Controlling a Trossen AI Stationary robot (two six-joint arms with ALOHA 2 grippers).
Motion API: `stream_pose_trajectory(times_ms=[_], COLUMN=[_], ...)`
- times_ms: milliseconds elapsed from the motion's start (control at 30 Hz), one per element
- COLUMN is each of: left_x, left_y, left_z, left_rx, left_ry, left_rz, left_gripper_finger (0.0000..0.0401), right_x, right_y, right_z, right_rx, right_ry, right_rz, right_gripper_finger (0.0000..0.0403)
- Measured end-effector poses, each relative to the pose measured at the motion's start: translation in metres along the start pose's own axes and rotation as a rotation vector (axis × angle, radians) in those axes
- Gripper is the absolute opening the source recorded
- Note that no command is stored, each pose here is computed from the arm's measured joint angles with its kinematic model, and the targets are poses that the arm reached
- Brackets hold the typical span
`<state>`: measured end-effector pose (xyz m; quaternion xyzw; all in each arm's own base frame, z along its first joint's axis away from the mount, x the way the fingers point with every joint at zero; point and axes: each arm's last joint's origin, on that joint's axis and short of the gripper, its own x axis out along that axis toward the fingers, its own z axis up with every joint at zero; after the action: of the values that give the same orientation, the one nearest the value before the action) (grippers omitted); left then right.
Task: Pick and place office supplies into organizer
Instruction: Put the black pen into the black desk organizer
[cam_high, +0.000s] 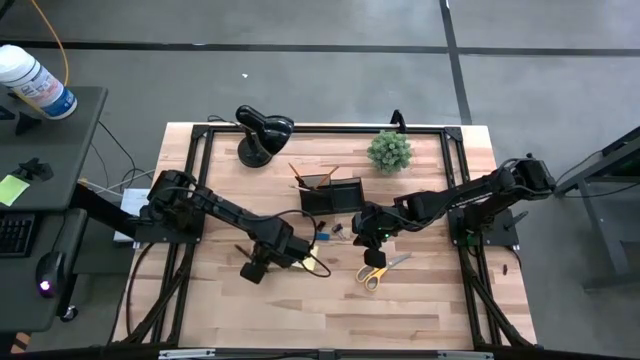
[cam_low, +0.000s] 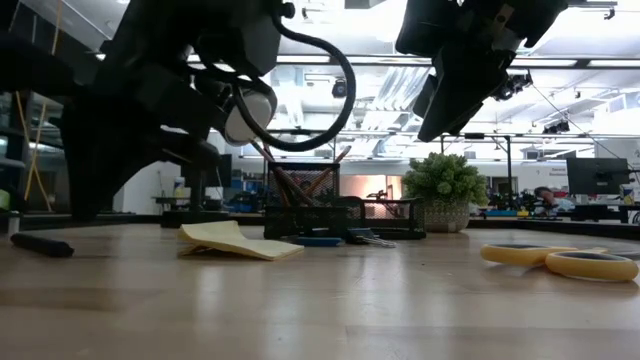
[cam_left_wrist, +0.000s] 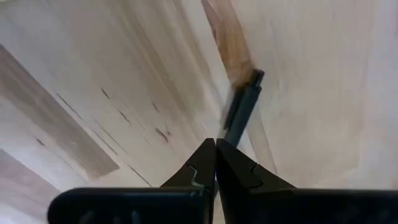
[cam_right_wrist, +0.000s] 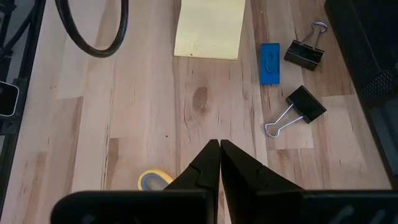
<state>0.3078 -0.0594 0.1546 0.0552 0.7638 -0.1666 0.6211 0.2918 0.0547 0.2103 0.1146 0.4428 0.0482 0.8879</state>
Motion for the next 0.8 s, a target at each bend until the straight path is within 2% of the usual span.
stream_pose_trajectory(times_ms=[200,500,800], left_x=[-0.001,0.011,0.023], left_y=[-0.001,0.000,0.001], left_z=[0.005,0.002,-0.003], left_rx=[0.031,0.053,0.041], left_ry=[-0.064,-0.051,-0.037], left_rz=[-0.053,-0.072,-0.066], left_gripper_finger=[0.0024,0.0077,0.0068], right_x=[0.000,0.000,0.000], right_y=[0.000,0.000,0.000], right_z=[0.000,0.001,0.001], right_rx=[0.000,0.000,-0.001], right_ry=[0.000,-0.008,-0.016], right_rz=[0.000,-0.006,-0.003], right_gripper_finger=[0.0011,0.0011,0.0011])
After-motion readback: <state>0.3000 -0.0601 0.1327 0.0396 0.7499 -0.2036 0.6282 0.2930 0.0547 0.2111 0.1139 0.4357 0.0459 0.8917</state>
